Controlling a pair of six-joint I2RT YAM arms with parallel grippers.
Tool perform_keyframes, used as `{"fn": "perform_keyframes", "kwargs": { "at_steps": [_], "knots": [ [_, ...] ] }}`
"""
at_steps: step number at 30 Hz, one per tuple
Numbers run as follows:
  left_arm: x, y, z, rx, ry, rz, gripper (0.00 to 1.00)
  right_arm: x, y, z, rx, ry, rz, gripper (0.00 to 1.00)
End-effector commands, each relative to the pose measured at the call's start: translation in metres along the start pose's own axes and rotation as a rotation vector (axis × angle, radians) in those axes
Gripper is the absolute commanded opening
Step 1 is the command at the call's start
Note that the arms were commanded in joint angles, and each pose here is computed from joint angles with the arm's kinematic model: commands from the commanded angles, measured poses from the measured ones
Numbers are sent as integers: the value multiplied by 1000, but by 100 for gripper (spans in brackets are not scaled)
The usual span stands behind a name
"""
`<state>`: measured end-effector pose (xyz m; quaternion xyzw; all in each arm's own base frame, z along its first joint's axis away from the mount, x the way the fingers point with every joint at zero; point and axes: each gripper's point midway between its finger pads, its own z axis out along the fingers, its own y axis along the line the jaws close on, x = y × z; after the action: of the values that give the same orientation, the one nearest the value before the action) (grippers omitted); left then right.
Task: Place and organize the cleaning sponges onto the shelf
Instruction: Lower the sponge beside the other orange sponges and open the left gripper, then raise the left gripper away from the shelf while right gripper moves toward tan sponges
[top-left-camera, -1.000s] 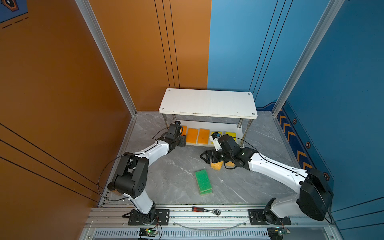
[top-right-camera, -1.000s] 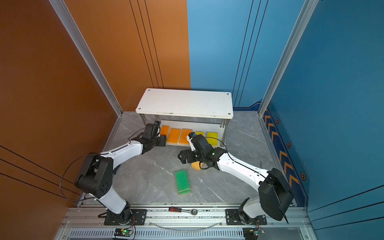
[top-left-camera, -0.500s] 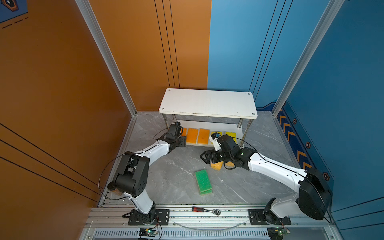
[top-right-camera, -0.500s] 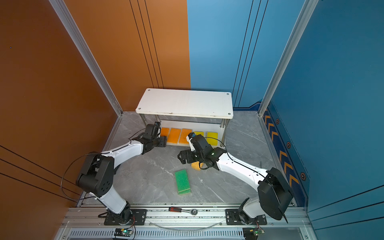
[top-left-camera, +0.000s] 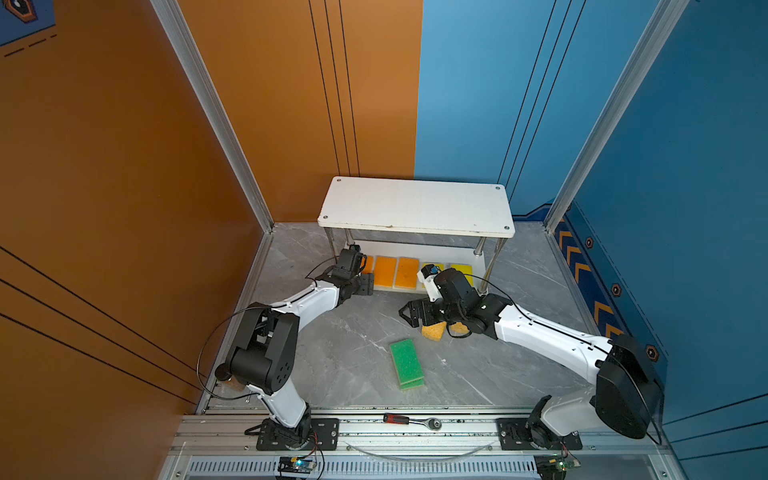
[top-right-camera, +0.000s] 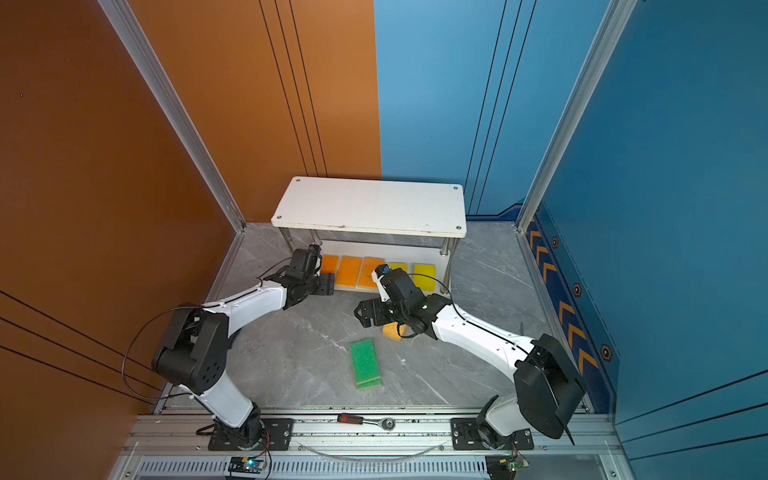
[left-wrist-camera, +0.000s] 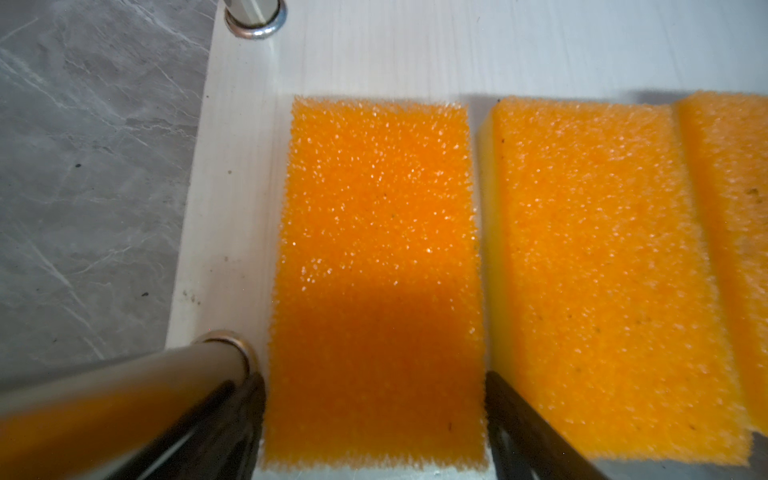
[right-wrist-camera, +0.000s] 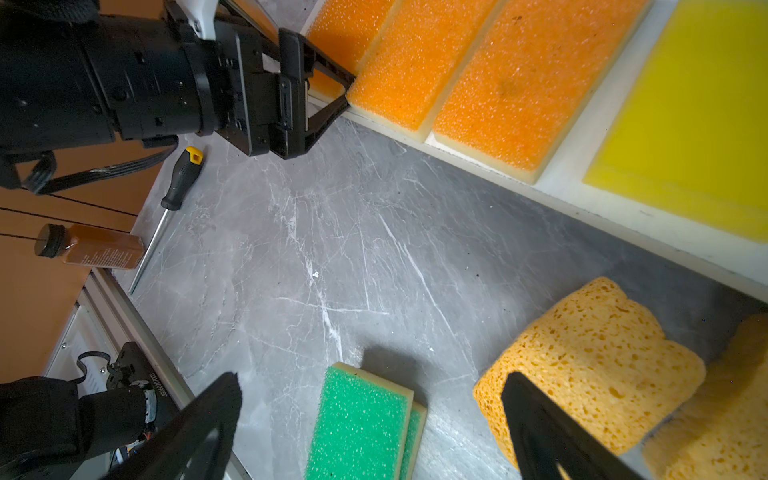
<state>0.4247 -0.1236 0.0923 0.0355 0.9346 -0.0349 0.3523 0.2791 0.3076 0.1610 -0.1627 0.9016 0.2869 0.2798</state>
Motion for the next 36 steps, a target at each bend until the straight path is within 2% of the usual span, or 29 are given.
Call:
{"fn": "perform_keyframes", "kwargs": {
  "at_steps": [1, 21, 22, 36],
  "knots": [
    [-2, 3, -1, -26, 3, -9, 83, -8, 9, 2, -30, -12, 6, 97],
    [-13, -5, -19, -6, -27, -15, 85, -7, 8, 0, -33, -13, 6, 97],
    [-14, -4, -22, -10, -33, -15, 90, -7, 8, 0, -33, -11, 7, 97],
    [-11, -5, -50, -6, -31, -4, 95, -7, 9, -2, -32, -11, 7, 97]
  ]
}}
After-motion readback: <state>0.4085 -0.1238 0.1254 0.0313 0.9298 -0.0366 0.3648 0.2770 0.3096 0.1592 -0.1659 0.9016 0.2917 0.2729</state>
